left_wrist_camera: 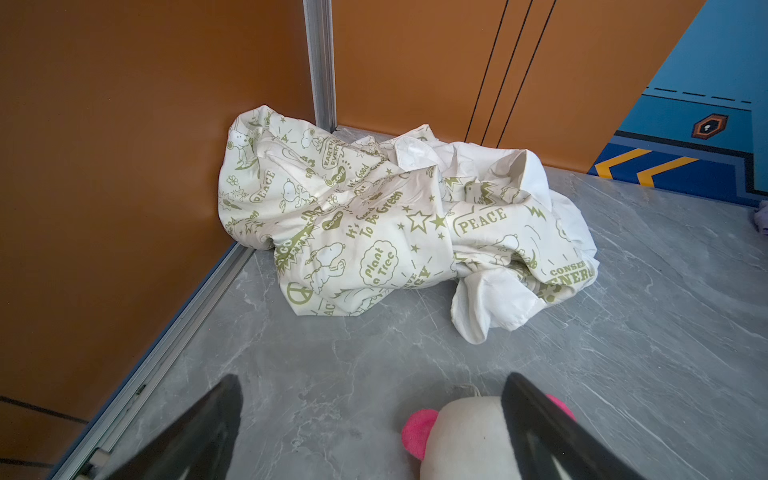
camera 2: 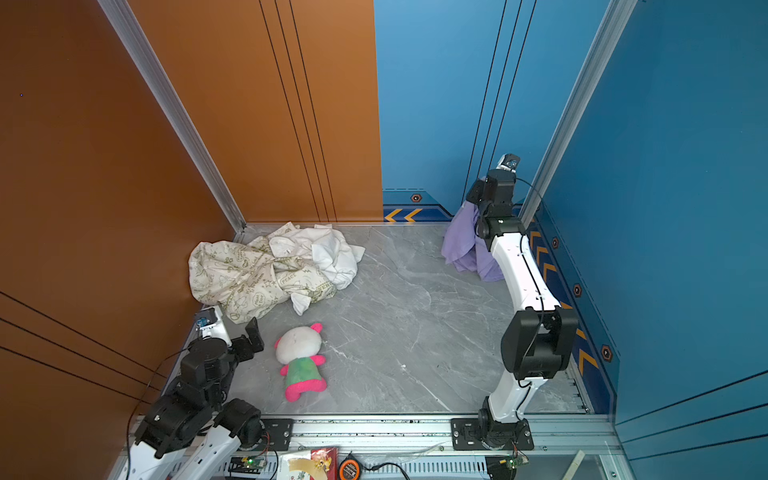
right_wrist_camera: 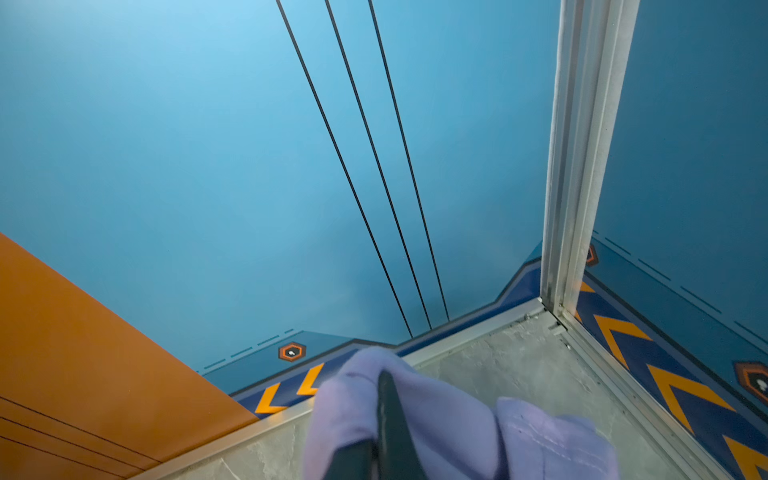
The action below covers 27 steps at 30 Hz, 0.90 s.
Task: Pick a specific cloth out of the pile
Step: 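Lower the lavender T-shirt onto the floor away from the pile and release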
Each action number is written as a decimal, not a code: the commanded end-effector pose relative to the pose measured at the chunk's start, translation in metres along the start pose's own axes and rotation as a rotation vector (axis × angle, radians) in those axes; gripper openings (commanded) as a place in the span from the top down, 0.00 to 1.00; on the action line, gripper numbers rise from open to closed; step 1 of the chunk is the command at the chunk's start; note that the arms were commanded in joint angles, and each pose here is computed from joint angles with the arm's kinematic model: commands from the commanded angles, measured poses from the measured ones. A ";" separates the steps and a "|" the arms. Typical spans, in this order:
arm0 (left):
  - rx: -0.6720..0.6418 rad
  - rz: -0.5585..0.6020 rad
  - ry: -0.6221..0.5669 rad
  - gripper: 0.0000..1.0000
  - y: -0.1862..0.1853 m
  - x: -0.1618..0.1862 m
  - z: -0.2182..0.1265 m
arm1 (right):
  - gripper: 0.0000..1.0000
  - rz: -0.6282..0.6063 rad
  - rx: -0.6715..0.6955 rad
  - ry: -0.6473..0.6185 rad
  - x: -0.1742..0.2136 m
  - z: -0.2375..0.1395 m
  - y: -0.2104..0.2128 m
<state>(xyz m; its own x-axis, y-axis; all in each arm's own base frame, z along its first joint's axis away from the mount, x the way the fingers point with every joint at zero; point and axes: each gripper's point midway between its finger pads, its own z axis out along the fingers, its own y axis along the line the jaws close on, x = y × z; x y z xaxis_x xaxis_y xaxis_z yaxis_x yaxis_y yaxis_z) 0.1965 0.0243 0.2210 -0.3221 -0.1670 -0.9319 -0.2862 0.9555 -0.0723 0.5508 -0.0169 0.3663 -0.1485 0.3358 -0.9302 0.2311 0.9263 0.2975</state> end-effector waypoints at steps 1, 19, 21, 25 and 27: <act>-0.022 0.005 -0.002 0.02 0.004 0.003 0.000 | 0.95 -0.046 0.041 0.041 0.018 -0.007 -0.015; -0.021 0.005 -0.002 0.02 0.004 0.003 0.000 | 0.94 -0.054 0.140 0.539 0.241 -0.071 -0.100; -0.021 0.005 -0.002 0.02 0.004 0.003 0.000 | 0.93 -0.040 0.161 0.568 0.255 -0.081 -0.109; -0.022 0.004 -0.002 0.02 0.004 0.003 0.000 | 0.91 0.011 0.202 0.617 0.278 -0.095 -0.128; -0.021 0.004 -0.003 0.02 0.004 0.003 0.000 | 0.86 0.047 0.208 0.642 0.287 -0.099 -0.133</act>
<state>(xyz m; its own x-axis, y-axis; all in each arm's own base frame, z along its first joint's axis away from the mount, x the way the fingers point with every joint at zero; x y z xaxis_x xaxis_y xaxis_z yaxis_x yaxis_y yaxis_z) 0.1965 0.0243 0.2210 -0.3221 -0.1670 -0.9319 -0.2862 0.9555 -0.0723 0.3933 -0.0263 0.0892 -0.6616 0.4075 -0.6295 0.3863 0.9047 0.1796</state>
